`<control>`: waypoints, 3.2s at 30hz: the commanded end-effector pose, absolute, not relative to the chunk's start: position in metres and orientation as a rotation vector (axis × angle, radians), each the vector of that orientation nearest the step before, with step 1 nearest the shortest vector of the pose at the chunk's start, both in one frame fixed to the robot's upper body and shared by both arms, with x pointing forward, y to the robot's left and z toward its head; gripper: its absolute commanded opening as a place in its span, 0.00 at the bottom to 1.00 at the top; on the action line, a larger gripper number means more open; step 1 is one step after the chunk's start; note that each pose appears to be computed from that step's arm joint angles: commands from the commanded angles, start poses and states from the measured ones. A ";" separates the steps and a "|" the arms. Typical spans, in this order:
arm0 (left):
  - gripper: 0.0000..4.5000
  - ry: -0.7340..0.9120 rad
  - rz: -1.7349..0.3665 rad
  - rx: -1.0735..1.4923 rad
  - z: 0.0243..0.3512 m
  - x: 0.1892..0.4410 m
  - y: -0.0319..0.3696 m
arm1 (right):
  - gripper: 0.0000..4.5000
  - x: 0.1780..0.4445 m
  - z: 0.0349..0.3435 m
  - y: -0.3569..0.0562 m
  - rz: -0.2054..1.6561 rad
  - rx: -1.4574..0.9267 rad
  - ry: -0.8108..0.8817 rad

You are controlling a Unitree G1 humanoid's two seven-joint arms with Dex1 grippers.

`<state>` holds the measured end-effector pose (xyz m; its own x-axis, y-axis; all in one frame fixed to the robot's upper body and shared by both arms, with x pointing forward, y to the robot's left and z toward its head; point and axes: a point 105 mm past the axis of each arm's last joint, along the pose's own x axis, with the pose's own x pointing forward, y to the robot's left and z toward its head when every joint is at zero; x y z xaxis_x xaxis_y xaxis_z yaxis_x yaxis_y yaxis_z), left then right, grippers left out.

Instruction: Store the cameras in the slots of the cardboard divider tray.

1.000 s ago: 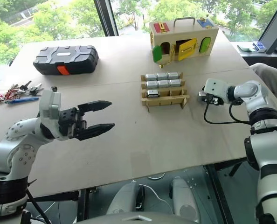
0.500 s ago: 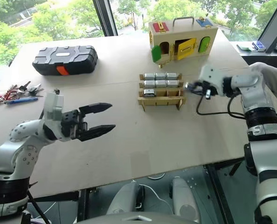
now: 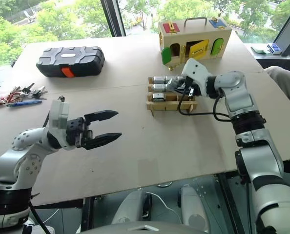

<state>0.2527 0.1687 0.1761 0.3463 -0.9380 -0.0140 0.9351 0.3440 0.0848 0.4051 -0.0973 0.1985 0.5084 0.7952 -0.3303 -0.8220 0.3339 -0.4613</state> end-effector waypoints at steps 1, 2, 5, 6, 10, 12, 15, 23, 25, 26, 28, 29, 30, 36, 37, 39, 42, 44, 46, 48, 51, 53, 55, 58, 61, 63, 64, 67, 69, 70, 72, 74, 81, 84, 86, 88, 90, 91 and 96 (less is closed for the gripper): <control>0.90 -0.082 -1.215 0.122 0.186 0.247 0.171 | 0.19 0.408 0.203 -0.096 1.052 -0.624 0.027; 0.90 -0.081 -1.212 0.125 0.185 0.246 0.172 | 0.19 0.409 0.202 -0.094 1.053 -0.624 0.029; 0.90 -0.080 -1.199 0.125 0.184 0.245 0.173 | 0.19 0.413 0.196 -0.090 1.053 -0.626 0.038; 0.90 -0.079 -1.197 0.124 0.184 0.244 0.173 | 0.19 0.414 0.192 -0.089 1.056 -0.626 0.045; 0.90 -0.079 -1.182 0.121 0.184 0.241 0.174 | 0.19 0.415 0.180 -0.087 1.070 -0.635 0.074; 0.90 -0.078 -1.172 0.122 0.184 0.240 0.175 | 0.19 0.414 0.175 -0.089 1.083 -0.662 0.087; 0.90 -0.078 -1.166 0.121 0.183 0.238 0.176 | 0.19 0.411 0.168 -0.094 1.110 -0.719 0.113; 0.90 -0.083 -1.160 0.118 0.182 0.238 0.174 | 0.19 0.406 0.158 -0.092 1.199 -0.849 0.161; 0.90 -0.085 -1.161 0.119 0.183 0.238 0.174 | 0.19 0.405 0.155 -0.088 1.223 -0.862 0.177; 0.90 -0.087 -1.162 0.119 0.183 0.238 0.174 | 0.19 0.404 0.153 -0.086 1.244 -0.868 0.183; 0.90 -0.088 -1.162 0.120 0.183 0.238 0.173 | 0.19 0.403 0.152 -0.082 1.270 -0.863 0.196; 0.90 -0.088 -1.162 0.120 0.183 0.238 0.173 | 0.19 0.402 0.152 -0.081 1.283 -0.867 0.196; 0.90 -0.088 -1.162 0.120 0.183 0.238 0.173 | 0.19 0.401 0.152 -0.080 1.294 -0.865 0.197; 0.90 -0.087 -1.170 0.112 0.183 0.239 0.170 | 0.79 0.408 0.173 -0.081 1.233 -0.785 0.128; 0.90 -0.088 -1.174 0.110 0.182 0.239 0.169 | 0.86 0.410 0.185 -0.082 1.204 -0.745 0.087; 0.90 -0.089 -1.181 0.106 0.182 0.241 0.167 | 0.86 0.408 0.205 -0.086 1.165 -0.682 0.018; 0.90 -0.100 -1.192 0.100 0.184 0.243 0.164 | 0.86 0.399 0.227 -0.098 1.100 -0.607 -0.040; 0.90 -0.115 -1.212 0.089 0.187 0.245 0.158 | 0.92 0.389 0.242 -0.125 0.959 -0.499 -0.068; 0.90 -0.126 -1.230 0.077 0.189 0.247 0.153 | 0.99 0.380 0.245 -0.153 0.796 -0.433 -0.068; 0.90 -0.133 -1.245 0.074 0.191 0.251 0.149 | 0.99 0.374 0.240 -0.178 0.637 -0.370 -0.037; 0.90 -0.143 -1.266 0.074 0.193 0.257 0.145 | 0.99 0.376 0.222 -0.215 0.393 -0.292 0.042; 0.90 -0.148 -1.276 0.076 0.193 0.261 0.143 | 0.99 0.387 0.208 -0.241 0.192 -0.184 0.093; 0.90 -0.150 -1.283 0.078 0.194 0.264 0.141 | 0.99 0.397 0.196 -0.249 0.085 -0.110 0.123; 0.90 -0.147 -1.290 0.078 0.192 0.264 0.140 | 0.99 0.410 0.182 -0.247 0.017 -0.046 0.144; 0.90 -0.142 -1.289 0.079 0.190 0.263 0.140 | 0.99 0.420 0.172 -0.242 -0.010 0.015 0.154; 0.90 -0.140 -1.287 0.081 0.191 0.262 0.141 | 0.99 0.426 0.168 -0.239 -0.036 0.057 0.159; 0.90 -0.140 -1.285 0.082 0.191 0.262 0.141 | 0.99 0.429 0.165 -0.237 -0.048 0.066 0.166; 0.90 -0.139 -1.277 0.084 0.191 0.261 0.142 | 0.99 0.435 0.159 -0.227 -0.044 0.086 0.176; 0.90 -0.138 -1.276 0.084 0.190 0.260 0.142 | 0.99 0.438 0.156 -0.223 -0.049 0.084 0.182; 0.90 -0.137 -1.275 0.083 0.190 0.259 0.142 | 0.99 0.440 0.154 -0.221 -0.054 0.084 0.187; 0.90 -0.135 -1.271 0.082 0.190 0.259 0.142 | 0.99 0.445 0.149 -0.220 -0.078 0.074 0.197; 0.90 -0.135 -1.267 0.082 0.190 0.259 0.143 | 0.99 0.448 0.146 -0.219 -0.092 0.076 0.202; 0.90 -0.132 -1.250 0.087 0.191 0.259 0.145 | 0.99 0.457 0.141 -0.215 -0.103 0.072 0.216; 0.90 -0.132 -1.246 0.090 0.192 0.259 0.146 | 0.86 0.456 0.139 -0.213 -0.096 0.064 0.233; 0.90 -0.132 -1.245 0.091 0.193 0.259 0.146 | 0.65 0.454 0.136 -0.211 -0.092 0.059 0.250; 0.90 -0.134 -1.245 0.089 0.194 0.260 0.145 | 0.55 0.451 0.134 -0.209 -0.089 0.057 0.265; 0.90 -0.141 -1.248 0.082 0.197 0.261 0.143 | 0.56 0.446 0.133 -0.210 -0.097 0.037 0.271; 0.90 -0.146 -1.245 0.069 0.198 0.262 0.141 | 0.56 0.444 0.134 -0.210 -0.100 0.028 0.268; 0.90 -0.129 -1.149 -0.034 0.209 0.278 0.133 | 0.56 0.429 0.159 -0.208 -0.014 -0.120 0.169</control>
<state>0.2768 0.1373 0.1967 0.3819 -0.9197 0.0911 0.9206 0.3872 0.0501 0.4313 -0.2080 0.1215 0.9564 -0.0604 -0.2857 0.0470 0.9975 -0.0536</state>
